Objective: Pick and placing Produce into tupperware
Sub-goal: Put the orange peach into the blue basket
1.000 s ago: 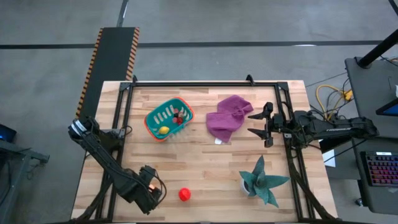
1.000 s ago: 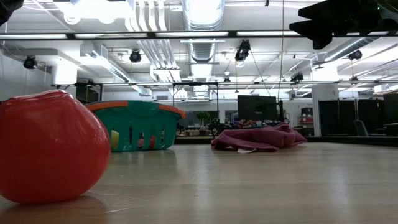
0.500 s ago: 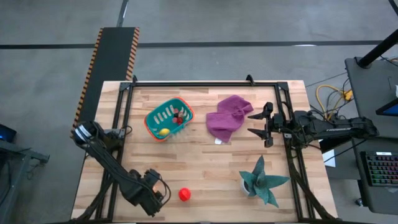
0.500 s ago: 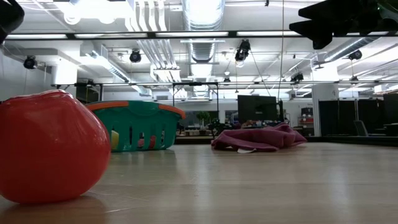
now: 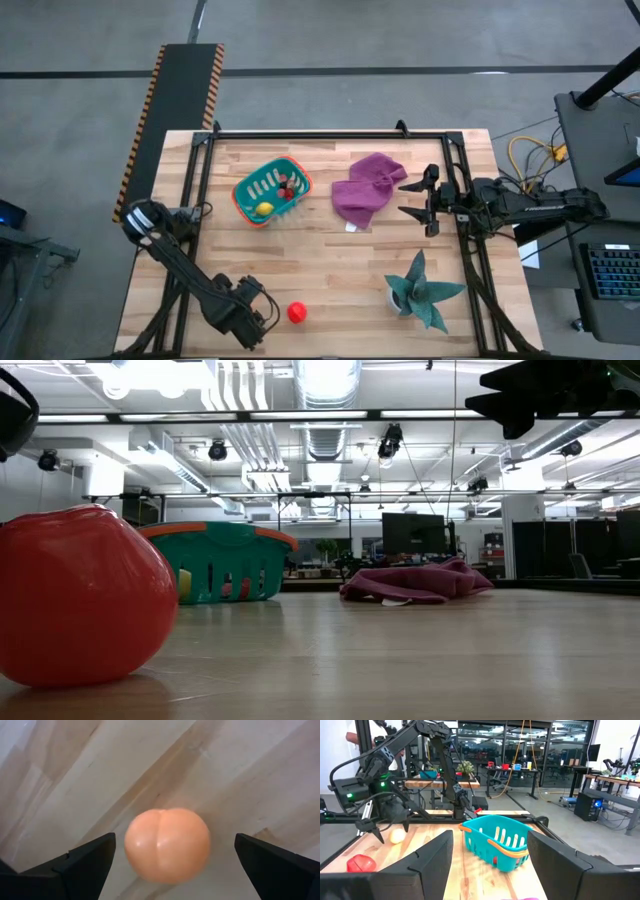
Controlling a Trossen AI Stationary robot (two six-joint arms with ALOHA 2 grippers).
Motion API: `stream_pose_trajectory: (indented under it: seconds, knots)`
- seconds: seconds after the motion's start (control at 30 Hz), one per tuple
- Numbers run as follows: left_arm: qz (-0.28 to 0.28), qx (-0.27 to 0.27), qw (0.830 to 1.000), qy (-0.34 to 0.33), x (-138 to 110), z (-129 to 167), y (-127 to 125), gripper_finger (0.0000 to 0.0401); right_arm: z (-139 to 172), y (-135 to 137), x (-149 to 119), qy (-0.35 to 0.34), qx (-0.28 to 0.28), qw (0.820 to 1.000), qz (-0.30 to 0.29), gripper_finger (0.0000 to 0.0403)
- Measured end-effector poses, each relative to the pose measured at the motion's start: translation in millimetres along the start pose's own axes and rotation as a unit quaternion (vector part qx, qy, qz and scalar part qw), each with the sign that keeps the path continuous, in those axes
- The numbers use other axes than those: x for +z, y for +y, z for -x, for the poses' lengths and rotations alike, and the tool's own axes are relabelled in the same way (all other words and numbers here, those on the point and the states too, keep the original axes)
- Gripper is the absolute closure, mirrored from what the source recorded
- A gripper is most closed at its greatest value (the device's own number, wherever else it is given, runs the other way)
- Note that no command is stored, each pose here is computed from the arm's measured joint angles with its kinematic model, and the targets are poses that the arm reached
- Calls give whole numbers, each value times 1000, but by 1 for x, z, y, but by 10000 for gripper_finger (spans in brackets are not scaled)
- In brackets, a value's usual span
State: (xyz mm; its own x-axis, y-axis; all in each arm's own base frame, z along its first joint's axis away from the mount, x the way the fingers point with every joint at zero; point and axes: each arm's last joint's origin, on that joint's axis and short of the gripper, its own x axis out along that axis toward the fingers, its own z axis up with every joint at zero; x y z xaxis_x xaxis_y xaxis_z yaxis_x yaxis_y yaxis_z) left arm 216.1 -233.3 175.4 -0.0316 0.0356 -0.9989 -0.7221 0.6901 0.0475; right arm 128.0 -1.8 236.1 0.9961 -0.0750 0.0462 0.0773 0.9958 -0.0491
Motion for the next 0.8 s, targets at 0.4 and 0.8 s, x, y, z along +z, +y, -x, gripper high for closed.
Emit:
stream_pose_trajectory:
  seconds: [0.4, 0.8]
  knots:
    - [-20, 17, 1000, 4, 1, -17, 6, 9, 0, 0, 0, 0, 0, 1000, 0, 156]
    - [-23, 11, 1000, 9, 2, -20, 11, 13, 0, 0, 0, -1, 0, 1000, 2, 156]
